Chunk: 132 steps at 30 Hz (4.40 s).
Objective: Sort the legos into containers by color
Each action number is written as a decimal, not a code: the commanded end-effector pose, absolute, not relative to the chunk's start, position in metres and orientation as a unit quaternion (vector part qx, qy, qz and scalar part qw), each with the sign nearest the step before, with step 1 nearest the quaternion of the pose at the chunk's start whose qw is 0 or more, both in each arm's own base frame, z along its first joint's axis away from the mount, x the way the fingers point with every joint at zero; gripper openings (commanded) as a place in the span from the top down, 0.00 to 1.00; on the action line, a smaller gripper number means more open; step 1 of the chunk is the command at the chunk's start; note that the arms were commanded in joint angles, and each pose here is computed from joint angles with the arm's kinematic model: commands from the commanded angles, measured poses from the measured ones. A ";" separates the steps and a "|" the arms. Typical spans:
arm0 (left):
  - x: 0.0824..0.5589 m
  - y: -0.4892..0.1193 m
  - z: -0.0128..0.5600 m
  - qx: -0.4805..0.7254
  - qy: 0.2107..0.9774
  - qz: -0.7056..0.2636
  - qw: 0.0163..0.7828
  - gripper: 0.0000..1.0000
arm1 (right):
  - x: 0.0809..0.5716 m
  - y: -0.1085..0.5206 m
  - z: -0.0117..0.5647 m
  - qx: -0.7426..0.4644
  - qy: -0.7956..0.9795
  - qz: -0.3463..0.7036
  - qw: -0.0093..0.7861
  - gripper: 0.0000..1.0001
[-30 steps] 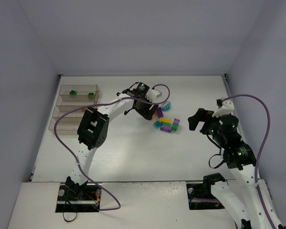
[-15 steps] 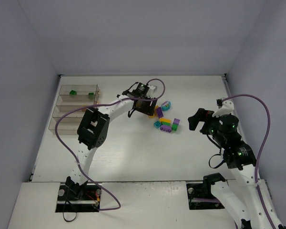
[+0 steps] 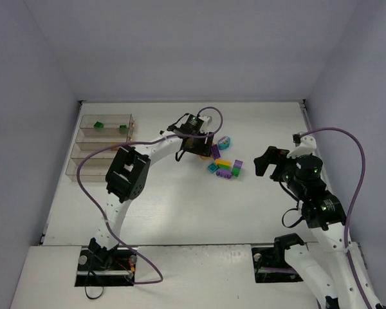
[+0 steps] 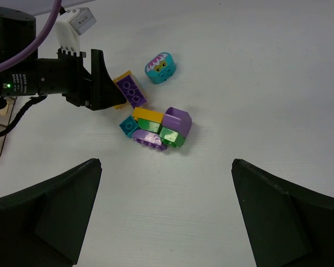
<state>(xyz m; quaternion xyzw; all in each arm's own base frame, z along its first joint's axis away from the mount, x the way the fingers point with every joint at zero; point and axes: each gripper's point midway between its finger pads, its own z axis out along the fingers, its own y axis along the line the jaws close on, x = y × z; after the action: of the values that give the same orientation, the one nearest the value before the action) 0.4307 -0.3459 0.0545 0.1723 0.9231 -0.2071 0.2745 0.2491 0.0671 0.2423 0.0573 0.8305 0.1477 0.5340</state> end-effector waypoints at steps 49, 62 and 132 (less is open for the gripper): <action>0.478 -0.323 0.082 0.133 0.905 -0.118 0.387 0.53 | 0.249 0.067 0.249 0.066 0.818 0.158 0.550 0.00; 0.474 -0.303 0.131 0.127 0.886 -0.117 0.430 0.97 | 0.249 0.068 0.254 0.065 0.815 0.162 0.552 0.00; 0.494 0.090 0.121 -0.593 0.751 -0.005 0.290 0.48 | 0.263 0.061 0.238 0.069 0.831 0.129 0.536 0.00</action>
<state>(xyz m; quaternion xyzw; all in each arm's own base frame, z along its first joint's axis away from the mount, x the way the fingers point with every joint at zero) 0.4957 0.0903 0.0927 -0.5929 0.7598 0.0095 0.2667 0.2506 0.0649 0.2236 0.0651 0.8481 0.1349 0.5082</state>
